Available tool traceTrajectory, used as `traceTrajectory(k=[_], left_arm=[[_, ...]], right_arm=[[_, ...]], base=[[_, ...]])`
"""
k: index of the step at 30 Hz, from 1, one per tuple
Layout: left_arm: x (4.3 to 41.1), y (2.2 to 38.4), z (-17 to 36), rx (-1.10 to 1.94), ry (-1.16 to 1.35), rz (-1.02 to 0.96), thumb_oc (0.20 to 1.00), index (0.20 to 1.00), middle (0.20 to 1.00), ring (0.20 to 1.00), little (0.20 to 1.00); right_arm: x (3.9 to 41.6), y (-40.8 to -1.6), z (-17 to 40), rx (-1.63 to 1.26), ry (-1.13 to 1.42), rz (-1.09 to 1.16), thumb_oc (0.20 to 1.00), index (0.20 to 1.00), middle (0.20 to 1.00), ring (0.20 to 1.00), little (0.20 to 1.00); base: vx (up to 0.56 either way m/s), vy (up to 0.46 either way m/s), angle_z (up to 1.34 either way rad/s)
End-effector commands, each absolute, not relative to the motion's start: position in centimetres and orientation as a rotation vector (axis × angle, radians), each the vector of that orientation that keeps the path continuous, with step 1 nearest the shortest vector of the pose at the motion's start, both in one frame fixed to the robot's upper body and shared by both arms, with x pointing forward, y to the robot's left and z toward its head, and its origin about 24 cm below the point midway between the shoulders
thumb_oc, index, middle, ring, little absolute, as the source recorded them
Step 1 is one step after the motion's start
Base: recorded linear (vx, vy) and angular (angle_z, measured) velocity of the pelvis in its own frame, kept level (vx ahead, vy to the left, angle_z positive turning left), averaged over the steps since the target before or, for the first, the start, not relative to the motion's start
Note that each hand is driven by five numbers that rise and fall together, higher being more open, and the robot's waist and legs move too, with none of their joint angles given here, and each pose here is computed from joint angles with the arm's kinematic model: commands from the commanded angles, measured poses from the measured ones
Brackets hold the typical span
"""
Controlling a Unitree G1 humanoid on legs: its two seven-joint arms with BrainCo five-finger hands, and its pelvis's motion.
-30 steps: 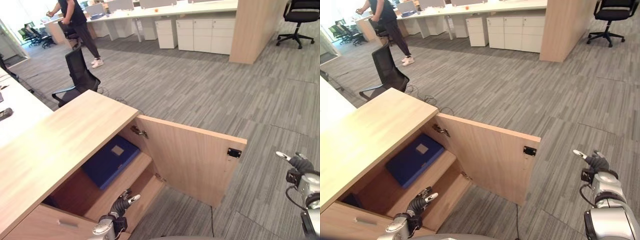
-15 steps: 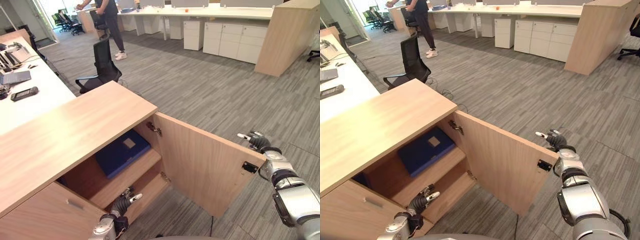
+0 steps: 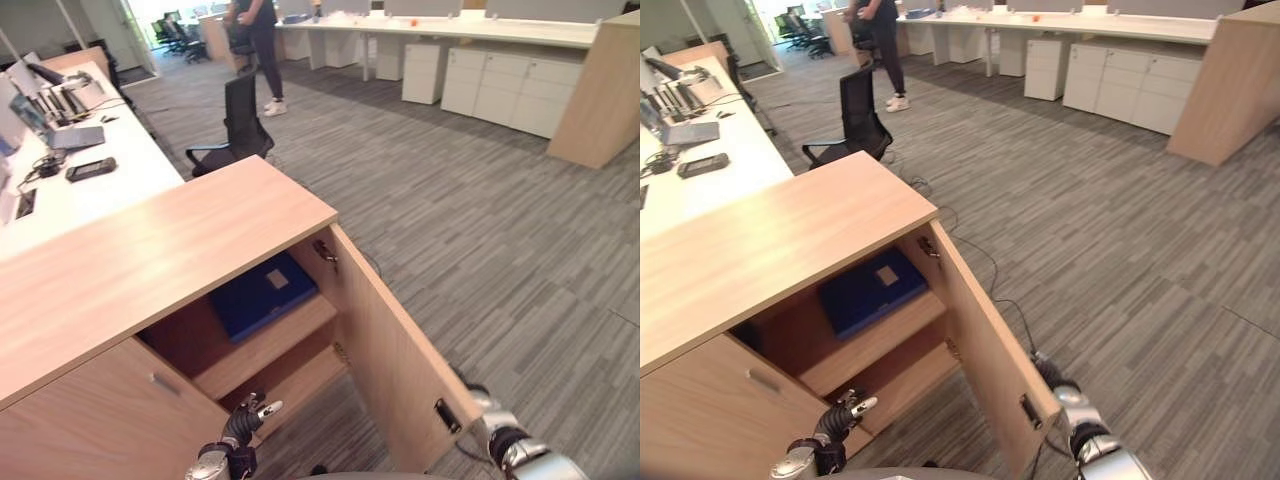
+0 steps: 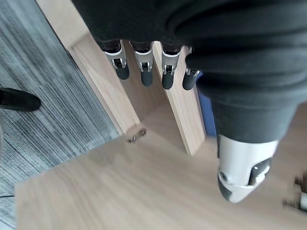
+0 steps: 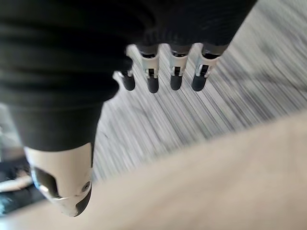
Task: Put the empty folder in the office cabinet
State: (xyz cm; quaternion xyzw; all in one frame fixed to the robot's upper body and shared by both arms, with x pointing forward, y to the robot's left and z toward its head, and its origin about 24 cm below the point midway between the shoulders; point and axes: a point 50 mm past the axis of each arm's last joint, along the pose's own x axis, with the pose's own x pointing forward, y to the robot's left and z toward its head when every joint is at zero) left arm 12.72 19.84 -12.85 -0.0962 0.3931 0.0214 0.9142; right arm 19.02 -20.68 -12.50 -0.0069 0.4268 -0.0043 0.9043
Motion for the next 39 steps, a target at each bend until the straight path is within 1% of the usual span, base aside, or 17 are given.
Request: traceTrajectory(k=[1,2,6,10,14,17,20,24,25,32,35,39], left_arm=[[16.0,21.8,-11.4,-0.143,0.699,0.093,1.0,1.0,1.0,1.0,1.0],[15.9,22.0,-11.4,-0.147,0.702,0.105,1.0,1.0,1.0,1.0,1.0],[15.6,22.5,-11.6,-0.168,0.706,0.158,1.0,1.0,1.0,1.0,1.0],[15.3,22.8,-11.9,-0.185,0.722,0.2,1.0,1.0,1.0,1.0,1.0],[15.0,22.8,-12.4,-0.216,0.744,0.251,1.0,1.0,1.0,1.0,1.0],[14.3,22.6,-13.0,-0.25,0.787,0.302,1.0,1.0,1.0,1.0,1.0],[13.6,22.7,-13.4,-0.259,0.815,0.312,1.0,1.0,1.0,1.0,1.0],[11.9,23.5,-13.9,-0.23,0.869,0.321,1.0,1.0,1.0,1.0,1.0],[11.0,23.8,-14.2,-0.208,0.91,0.319,1.0,1.0,1.0,1.0,1.0],[10.6,25.2,-14.0,-0.14,0.936,0.305,1.0,1.0,1.0,1.0,1.0],[10.7,25.9,-13.6,-0.098,0.932,0.285,1.0,1.0,1.0,1.0,1.0],[11.3,26.4,-13.3,-0.061,0.917,0.265,1.0,1.0,1.0,1.0,1.0]], right_arm=[[20.7,-18.6,-11.3,-0.032,0.769,0.113,1.0,1.0,1.0,1.0,1.0],[19.9,-18.3,-11.6,-0.033,0.781,0.139,1.0,1.0,1.0,1.0,1.0],[18.5,-16.5,-11.5,-0.055,0.751,0.276,1.0,1.0,1.0,1.0,1.0],[18.8,-15.1,-11.0,-0.02,0.719,0.321,1.0,1.0,1.0,1.0,1.0],[20.1,-12.6,-9.8,0.023,0.651,0.403,1.0,1.0,1.0,1.0,1.0],[22.3,-10.8,-7.7,0.032,0.544,0.47,1.0,1.0,1.0,1.0,1.0],[23.0,-10.3,-7.0,0.041,0.52,0.481,1.0,1.0,1.0,1.0,1.0],[24.3,-10.4,-5.8,0.026,0.469,0.474,1.0,1.0,1.0,1.0,1.0],[25.1,-10.8,-4.9,0.048,0.432,0.442,1.0,1.0,1.0,1.0,1.0],[27.1,-12.5,-4.3,0.102,0.404,0.286,1.0,1.0,1.0,1.0,1.0],[28.5,-14.4,-3.7,0.09,0.393,0.192,1.0,1.0,1.0,1.0,1.0],[29.4,-15.9,-3.2,0.099,0.38,0.117,1.0,1.0,1.0,1.0,1.0]], base=[[-0.01,-0.037,0.36],[-0.01,-0.042,0.29],[-0.04,-0.044,0.11],[-0.05,-0.016,0.25],[-0.1,0.006,0.35],[-0.15,0.05,0.63],[-0.11,0.033,1.17],[-0.01,0.108,0.94],[0.1,0.182,0.97],[0.07,0.18,0.85],[0.06,0.274,0.44],[-0.02,0.114,0.36]])
